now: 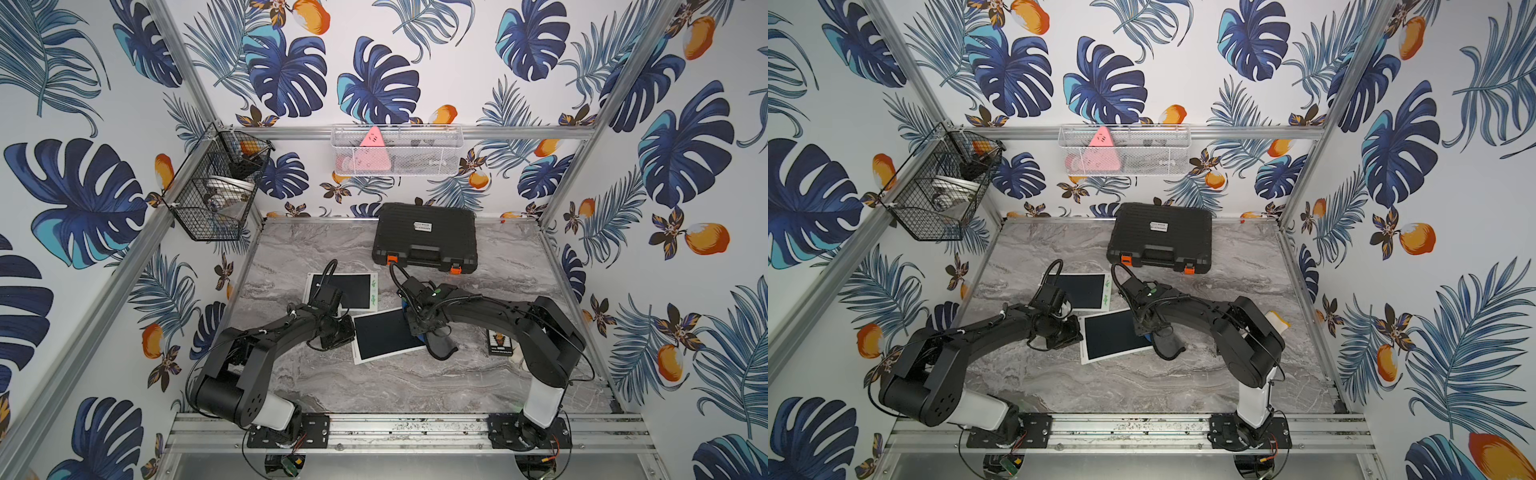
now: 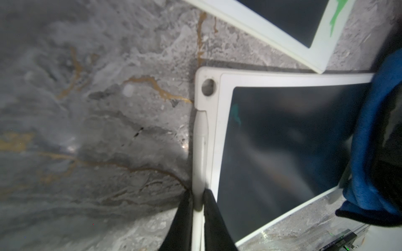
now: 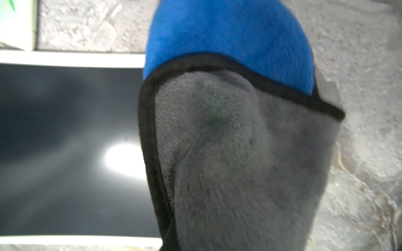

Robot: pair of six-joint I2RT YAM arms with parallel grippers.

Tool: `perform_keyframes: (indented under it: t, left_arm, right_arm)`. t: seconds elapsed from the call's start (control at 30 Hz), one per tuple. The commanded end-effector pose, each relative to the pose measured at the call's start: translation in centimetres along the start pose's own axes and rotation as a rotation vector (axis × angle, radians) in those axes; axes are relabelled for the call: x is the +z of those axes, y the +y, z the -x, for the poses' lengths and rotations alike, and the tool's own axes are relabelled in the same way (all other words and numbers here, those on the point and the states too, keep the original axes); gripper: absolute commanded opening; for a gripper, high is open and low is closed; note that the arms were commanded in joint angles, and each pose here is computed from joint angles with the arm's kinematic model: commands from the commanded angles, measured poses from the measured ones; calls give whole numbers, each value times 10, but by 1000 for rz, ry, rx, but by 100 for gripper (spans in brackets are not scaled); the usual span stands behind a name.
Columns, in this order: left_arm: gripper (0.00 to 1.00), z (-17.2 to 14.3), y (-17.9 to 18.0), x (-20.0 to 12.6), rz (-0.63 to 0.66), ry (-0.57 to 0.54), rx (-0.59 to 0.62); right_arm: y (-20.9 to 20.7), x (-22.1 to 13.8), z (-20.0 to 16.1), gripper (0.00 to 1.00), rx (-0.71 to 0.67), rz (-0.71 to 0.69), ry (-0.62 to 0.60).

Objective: Wipe the drawing tablet
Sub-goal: Wipe the dirt from the drawing tablet.

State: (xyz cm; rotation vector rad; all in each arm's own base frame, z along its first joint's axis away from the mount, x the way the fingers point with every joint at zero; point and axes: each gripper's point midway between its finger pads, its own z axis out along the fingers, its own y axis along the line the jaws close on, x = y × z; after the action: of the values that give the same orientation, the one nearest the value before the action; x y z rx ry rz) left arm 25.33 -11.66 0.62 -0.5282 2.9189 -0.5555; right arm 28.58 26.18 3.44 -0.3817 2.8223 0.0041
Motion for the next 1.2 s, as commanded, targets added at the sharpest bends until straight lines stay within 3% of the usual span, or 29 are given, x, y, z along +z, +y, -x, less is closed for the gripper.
perform_keyframes:
  t: [0.0,0.23,0.47,0.7,0.87,1.07,1.17]
  left_arm:
    - [14,-23,70,0,329,46,-19]
    - [14,-23,70,-1,332,43,-19]
    - [14,-23,70,1,333,48,-18]
    - [14,-23,70,0,335,46,-18]
    - [14,-23,71,0,334,44,-18]
    - [14,-22,70,1,332,45,-17]
    - [14,-23,70,1,333,48,-17]
  right_arm:
    - [-14,9,-6,0,42,-35,39]
    - [-62,9,-11,0,77,-84,57]
    - [-11,-6,-5,0,-16,-41,0]
    - [-35,18,-15,0,36,-75,66]
    - [-54,11,-16,0,45,-81,59]
    - [-15,-4,-14,0,-53,-45,13]
    - [-7,0,-15,0,-37,-33,22]
